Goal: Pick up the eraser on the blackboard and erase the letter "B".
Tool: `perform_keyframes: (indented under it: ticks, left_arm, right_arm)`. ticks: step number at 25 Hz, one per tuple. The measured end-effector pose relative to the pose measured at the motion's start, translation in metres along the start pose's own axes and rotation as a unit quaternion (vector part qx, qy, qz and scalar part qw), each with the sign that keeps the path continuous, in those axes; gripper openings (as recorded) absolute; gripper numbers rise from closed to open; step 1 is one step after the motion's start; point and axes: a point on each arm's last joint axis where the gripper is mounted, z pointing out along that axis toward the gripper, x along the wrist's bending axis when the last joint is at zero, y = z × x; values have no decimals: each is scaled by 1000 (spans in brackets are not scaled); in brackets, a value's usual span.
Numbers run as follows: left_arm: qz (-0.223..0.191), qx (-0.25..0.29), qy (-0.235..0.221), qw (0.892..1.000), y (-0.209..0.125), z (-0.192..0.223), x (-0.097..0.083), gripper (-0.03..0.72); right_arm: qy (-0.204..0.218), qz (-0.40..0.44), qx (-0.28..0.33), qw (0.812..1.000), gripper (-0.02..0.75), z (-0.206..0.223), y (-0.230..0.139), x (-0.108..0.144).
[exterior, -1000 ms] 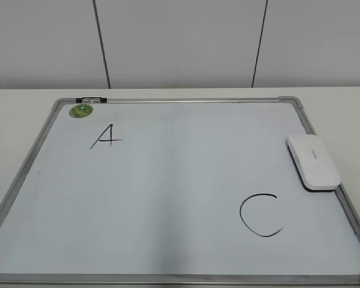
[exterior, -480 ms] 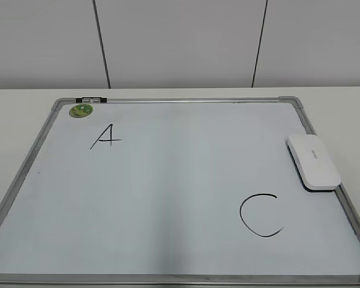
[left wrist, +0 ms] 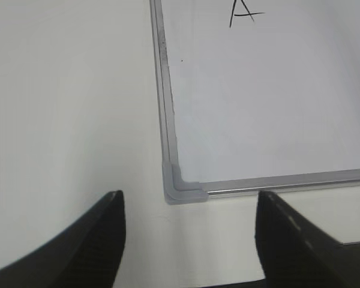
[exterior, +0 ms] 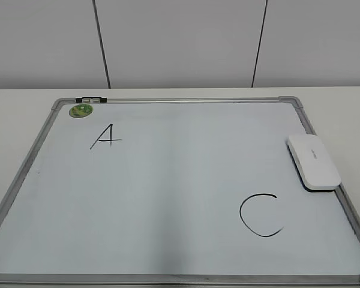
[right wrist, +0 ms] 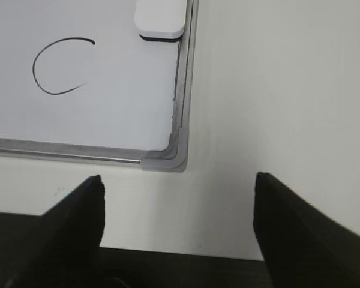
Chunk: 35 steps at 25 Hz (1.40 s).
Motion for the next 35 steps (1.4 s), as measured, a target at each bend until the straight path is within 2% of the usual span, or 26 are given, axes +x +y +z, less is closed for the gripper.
perform_keyframes:
  ticks: [10, 13, 35]
  left_arm:
    - [6, -62, 0, 998, -11, -16, -2, 493]
    - [8, -85, 0, 996, -16, -21, -2, 493]
    - [8, -85, 0, 996, -16, -22, -2, 493]
  right_arm:
    - [-26, 16, -122, 992, 591, -28, -24, 2]
    - [-27, 17, -126, 991, 591, -29, -26, 2]
    - [-27, 17, -125, 992, 591, -29, -26, 2]
